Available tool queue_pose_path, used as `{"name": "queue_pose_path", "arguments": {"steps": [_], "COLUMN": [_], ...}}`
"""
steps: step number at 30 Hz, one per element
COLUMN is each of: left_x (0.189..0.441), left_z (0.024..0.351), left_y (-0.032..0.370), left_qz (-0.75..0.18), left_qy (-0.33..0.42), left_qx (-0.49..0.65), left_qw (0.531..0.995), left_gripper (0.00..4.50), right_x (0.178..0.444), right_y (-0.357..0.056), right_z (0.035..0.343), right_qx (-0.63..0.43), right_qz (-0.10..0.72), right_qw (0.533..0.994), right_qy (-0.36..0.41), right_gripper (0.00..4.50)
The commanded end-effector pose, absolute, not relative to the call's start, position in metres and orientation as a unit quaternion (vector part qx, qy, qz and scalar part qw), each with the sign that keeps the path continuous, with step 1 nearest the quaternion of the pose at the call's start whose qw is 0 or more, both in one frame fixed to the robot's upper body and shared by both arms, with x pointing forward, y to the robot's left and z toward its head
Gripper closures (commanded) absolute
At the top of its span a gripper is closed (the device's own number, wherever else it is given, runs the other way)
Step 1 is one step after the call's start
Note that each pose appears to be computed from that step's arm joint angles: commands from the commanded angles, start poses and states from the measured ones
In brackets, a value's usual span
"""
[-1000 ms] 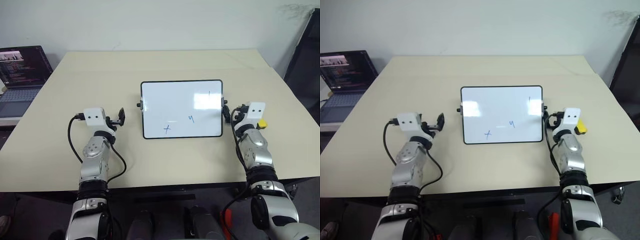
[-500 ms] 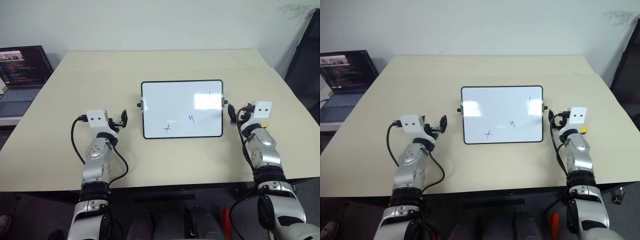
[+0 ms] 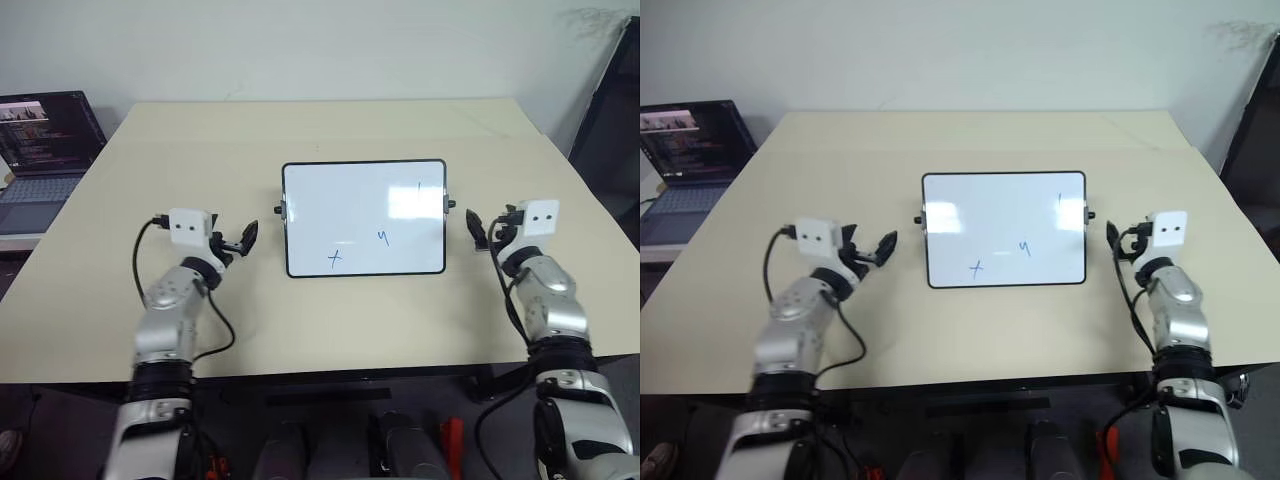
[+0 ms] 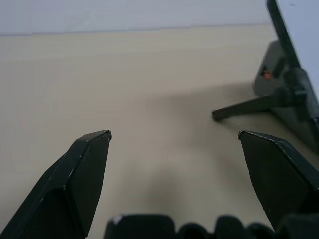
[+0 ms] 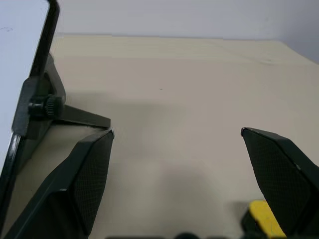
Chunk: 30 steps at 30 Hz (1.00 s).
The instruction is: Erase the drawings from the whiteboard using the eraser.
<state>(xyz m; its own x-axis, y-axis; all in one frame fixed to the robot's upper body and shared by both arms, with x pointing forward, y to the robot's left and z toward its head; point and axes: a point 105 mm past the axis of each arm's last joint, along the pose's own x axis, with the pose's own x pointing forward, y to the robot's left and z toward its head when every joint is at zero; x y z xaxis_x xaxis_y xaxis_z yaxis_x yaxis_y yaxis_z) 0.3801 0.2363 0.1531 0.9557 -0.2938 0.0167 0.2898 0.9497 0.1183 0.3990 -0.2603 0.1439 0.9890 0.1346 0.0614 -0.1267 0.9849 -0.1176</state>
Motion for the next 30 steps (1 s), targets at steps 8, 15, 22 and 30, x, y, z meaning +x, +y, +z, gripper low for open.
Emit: {"name": "queue_pose_path", "arguments": {"steps": [8,15,22,30], "left_x": [0.351,0.338,0.331,0.318], "left_z": [0.222,0.228,0.222,0.206], "left_y": [0.204,0.185,0.178,0.169], "left_qz": [-0.321,-0.374,-0.4,-0.442], "left_qy": [-0.037,-0.018,0.014,0.061], "left_qx": [0.121,0.133,0.158,0.171], "left_qw": [0.939,0.918,0.903,0.878], "left_gripper": [0.03,0.03,0.03,0.03], "right_x": [0.374,0.36,0.353,0.353], "right_y": [-0.245,-0.225,-0.213,-0.228], "right_z": [0.199,0.207,0.207,0.207], "right_qx": [-0.15,-0.173,-0.202,-0.234], "right_qz": [0.209,0.272,0.297,0.279], "right_qw": [0.966,0.946,0.933,0.931], "right_qy": [-0.037,-0.022,-0.01,0.011], "right_gripper": [0.0,0.0,0.0,0.0]}}
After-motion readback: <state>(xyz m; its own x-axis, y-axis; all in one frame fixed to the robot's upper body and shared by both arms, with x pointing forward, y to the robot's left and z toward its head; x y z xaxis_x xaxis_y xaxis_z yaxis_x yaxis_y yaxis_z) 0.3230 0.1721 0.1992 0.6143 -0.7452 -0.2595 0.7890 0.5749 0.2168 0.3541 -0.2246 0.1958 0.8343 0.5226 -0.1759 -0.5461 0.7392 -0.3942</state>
